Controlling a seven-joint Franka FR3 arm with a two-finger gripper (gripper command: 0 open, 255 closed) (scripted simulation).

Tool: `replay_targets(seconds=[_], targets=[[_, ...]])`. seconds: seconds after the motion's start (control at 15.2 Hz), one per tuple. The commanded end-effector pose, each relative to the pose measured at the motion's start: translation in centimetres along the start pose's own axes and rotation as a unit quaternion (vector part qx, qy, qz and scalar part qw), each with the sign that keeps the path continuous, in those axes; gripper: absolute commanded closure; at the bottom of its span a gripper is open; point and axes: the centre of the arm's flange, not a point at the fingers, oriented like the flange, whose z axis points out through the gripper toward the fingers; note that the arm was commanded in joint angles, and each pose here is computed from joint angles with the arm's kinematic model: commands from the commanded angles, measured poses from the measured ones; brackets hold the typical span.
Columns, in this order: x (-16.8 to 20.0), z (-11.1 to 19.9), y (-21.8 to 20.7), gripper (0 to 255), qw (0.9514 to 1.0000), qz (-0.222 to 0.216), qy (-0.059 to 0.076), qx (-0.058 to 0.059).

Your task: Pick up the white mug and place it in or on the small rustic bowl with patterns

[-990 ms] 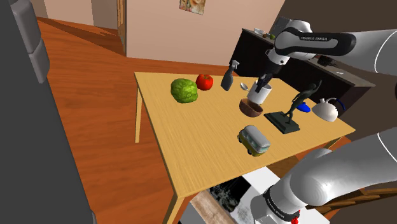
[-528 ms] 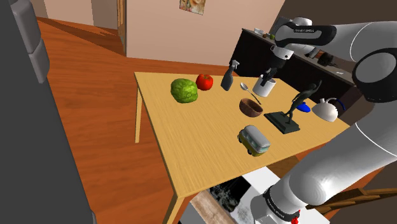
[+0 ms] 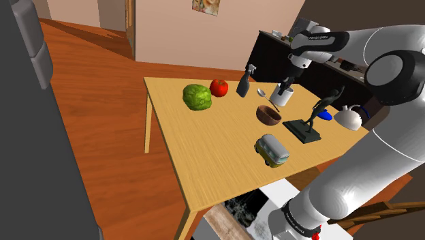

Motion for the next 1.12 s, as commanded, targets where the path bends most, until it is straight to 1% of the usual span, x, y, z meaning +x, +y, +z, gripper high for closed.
replay_targets(seconds=[0.0,0.73,1.06], targets=[[0.1,1.0,0.0,255,1.0,0.0,0.0,0.0],[-0.1,7.1,0.0,255,1.0,0.0,0.0,0.0],[-0.1,7.1,0.0,255,1.0,0.0,0.0,0.0]])
